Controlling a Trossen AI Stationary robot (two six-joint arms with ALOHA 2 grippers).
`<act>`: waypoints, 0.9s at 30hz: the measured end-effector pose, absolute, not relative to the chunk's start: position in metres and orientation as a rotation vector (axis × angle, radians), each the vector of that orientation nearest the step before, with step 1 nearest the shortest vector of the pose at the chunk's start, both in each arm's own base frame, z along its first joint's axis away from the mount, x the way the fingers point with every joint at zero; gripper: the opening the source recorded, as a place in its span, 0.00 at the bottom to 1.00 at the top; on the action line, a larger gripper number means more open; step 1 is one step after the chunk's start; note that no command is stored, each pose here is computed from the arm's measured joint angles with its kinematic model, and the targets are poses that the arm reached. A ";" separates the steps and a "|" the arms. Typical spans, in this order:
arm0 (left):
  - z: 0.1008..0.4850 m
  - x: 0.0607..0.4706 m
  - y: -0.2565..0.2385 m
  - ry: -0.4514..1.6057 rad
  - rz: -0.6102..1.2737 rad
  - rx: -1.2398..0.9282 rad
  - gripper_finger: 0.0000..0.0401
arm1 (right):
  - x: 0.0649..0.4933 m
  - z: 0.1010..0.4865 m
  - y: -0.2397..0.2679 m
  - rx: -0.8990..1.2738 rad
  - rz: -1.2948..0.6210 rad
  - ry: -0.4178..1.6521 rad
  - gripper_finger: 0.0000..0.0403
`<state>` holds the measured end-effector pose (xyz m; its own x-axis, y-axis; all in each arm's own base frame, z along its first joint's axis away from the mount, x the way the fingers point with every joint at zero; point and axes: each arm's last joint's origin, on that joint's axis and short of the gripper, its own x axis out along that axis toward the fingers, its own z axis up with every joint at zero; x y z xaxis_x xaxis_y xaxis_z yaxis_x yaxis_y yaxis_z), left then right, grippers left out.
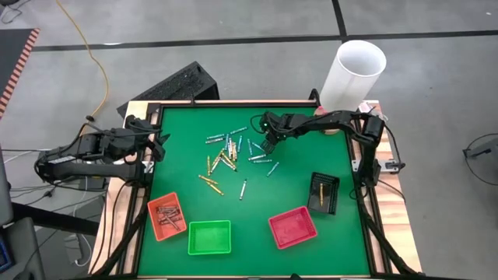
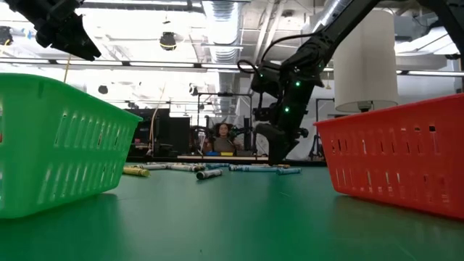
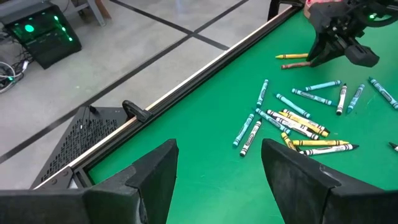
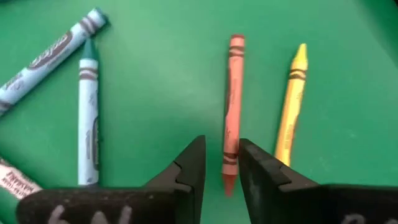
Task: Sort crayons
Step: Put the brown crayon into the orange bin
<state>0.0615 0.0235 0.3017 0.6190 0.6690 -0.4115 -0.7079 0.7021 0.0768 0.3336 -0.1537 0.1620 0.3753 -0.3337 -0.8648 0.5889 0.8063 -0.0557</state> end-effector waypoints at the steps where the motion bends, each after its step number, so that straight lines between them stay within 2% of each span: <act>1: 0.302 0.061 0.024 0.433 0.793 -0.096 0.56 | 0.333 0.162 -0.153 0.281 -0.599 1.033 0.24; 27: 0.302 0.062 0.024 0.432 0.794 -0.099 0.56 | 0.329 0.159 -0.156 0.237 -0.532 1.072 0.23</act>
